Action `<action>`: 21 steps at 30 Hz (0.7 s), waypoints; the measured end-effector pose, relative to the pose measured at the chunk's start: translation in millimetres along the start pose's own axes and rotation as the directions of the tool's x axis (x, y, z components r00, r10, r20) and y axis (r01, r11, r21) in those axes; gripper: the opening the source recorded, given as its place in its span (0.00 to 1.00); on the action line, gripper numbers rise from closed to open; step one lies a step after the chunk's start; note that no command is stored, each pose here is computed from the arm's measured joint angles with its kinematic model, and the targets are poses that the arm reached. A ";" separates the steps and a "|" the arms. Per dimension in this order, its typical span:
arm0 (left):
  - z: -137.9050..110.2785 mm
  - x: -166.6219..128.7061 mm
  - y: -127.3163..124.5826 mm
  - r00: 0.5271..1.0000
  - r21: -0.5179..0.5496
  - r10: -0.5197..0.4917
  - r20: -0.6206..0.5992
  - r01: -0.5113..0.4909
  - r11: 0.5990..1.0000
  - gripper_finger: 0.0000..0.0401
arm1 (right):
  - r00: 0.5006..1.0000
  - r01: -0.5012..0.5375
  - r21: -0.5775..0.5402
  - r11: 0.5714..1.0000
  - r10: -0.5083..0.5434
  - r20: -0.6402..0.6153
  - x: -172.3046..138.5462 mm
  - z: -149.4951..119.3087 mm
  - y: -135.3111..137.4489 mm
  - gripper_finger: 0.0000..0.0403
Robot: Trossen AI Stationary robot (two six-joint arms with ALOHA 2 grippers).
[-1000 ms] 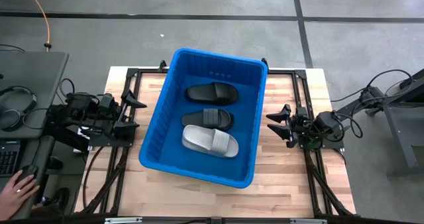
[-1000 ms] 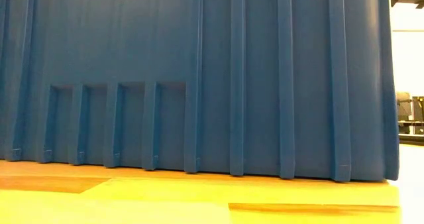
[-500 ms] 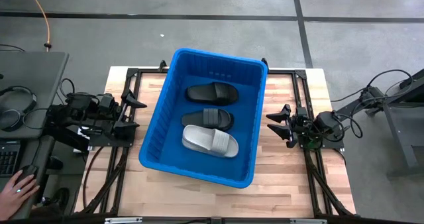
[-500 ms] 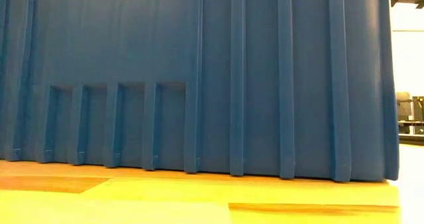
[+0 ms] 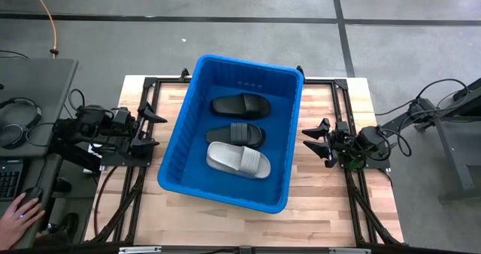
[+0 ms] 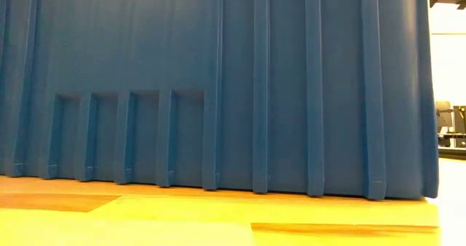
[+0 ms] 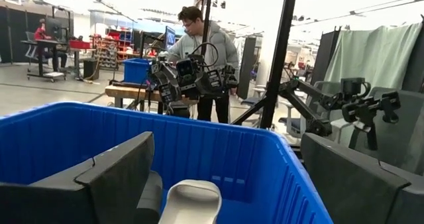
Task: Pick and place slides into bin
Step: Return to Home Position
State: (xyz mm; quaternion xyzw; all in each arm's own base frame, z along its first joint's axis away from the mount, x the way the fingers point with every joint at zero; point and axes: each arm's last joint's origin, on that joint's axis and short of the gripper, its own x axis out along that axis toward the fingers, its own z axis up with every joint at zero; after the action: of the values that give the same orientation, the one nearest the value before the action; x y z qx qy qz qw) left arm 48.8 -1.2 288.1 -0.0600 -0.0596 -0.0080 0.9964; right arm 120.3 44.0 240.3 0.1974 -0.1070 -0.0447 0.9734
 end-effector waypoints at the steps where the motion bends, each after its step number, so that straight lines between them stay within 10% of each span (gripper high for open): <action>1: 0.0 0.0 0.0 1.000 0.000 0.000 0.000 0.000 1.000 0.92 | 1.000 0.000 0.000 1.000 0.000 0.000 0.0 0.0 0.0 0.54; 21: 0.0 0.0 0.0 1.000 0.003 0.000 0.000 0.000 1.000 0.92 | 1.000 0.000 0.000 1.000 0.000 0.000 0.0 0.0 0.0 0.54</action>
State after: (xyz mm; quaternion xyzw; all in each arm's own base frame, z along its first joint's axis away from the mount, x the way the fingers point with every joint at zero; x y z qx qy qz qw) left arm 48.8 -1.2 288.2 -0.0587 -0.0597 -0.0079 0.9965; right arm 120.3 44.1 240.4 0.1975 -0.1072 -0.0445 0.9734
